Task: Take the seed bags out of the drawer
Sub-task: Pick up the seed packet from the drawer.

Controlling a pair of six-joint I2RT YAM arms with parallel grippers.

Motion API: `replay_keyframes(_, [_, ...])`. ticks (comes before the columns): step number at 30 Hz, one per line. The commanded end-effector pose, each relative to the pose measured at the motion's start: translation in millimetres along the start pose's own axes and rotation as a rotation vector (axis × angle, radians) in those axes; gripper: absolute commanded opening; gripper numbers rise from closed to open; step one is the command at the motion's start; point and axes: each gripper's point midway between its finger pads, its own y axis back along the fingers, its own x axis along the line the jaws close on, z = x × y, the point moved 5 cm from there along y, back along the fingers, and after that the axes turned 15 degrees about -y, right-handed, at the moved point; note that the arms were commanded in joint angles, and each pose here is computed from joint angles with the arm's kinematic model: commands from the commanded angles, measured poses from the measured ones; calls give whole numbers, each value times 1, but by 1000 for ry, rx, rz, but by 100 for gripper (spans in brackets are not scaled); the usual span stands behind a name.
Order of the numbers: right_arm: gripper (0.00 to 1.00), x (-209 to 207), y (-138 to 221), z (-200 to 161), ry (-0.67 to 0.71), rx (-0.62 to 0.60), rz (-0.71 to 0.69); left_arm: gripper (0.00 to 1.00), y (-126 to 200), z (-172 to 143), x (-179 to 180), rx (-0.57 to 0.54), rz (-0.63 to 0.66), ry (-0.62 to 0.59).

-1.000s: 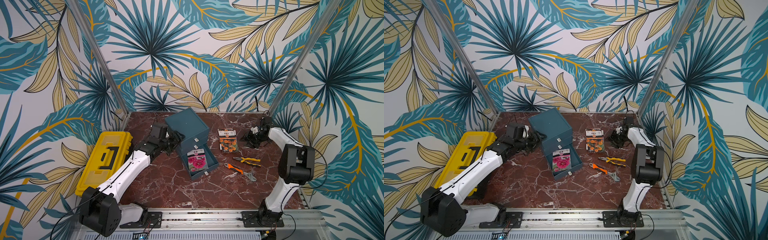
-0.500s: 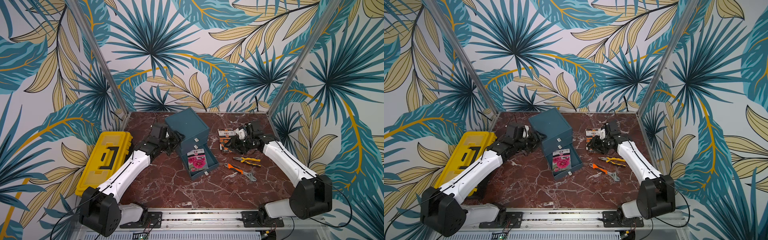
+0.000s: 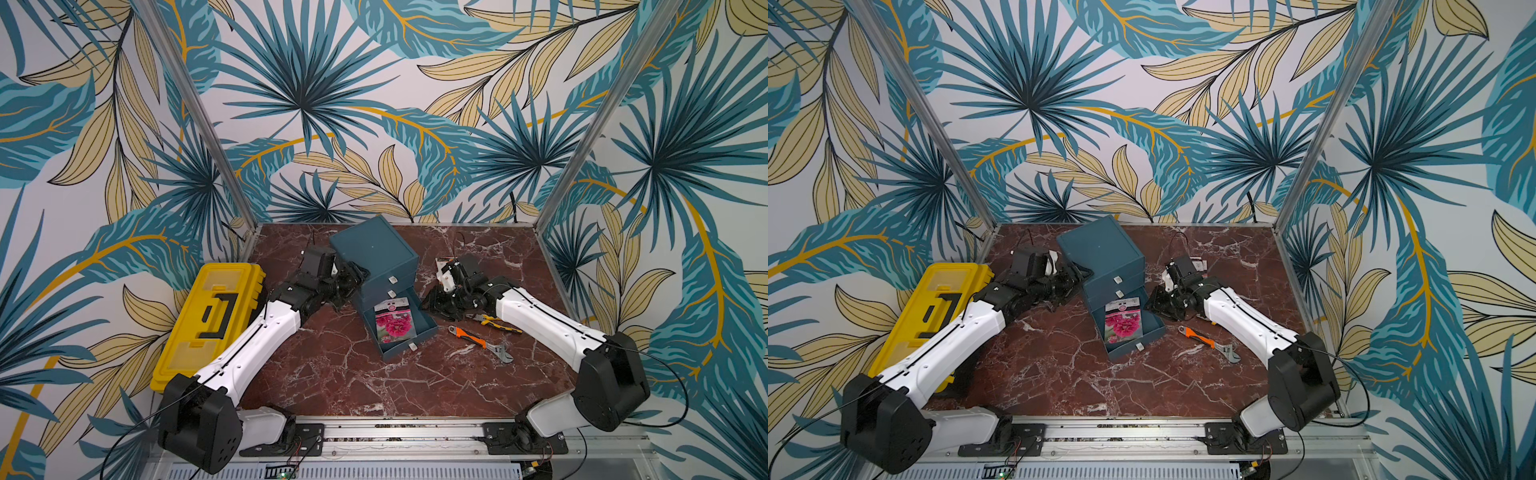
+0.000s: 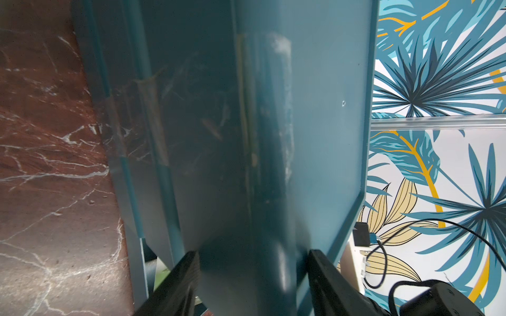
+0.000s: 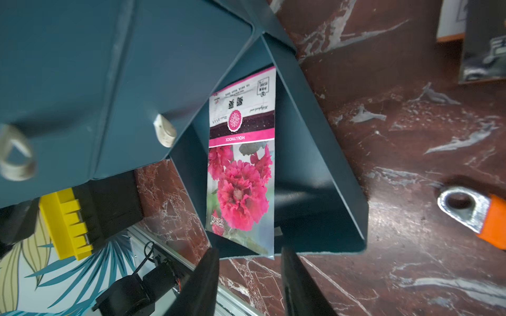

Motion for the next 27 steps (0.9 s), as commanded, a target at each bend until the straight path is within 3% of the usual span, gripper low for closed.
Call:
replay_keyframes(1, [41,-1,-11,3,10,-20,-37,66,-9,-21,22,78,77,14])
replay_keyframes(11, [41,-7,-46,0,24,33,-64,66,-7,-22,23,84,82,13])
replay_keyframes(27, [40,-7,-70,-6,24,83,-82,66,-8,-22,24,84,86,20])
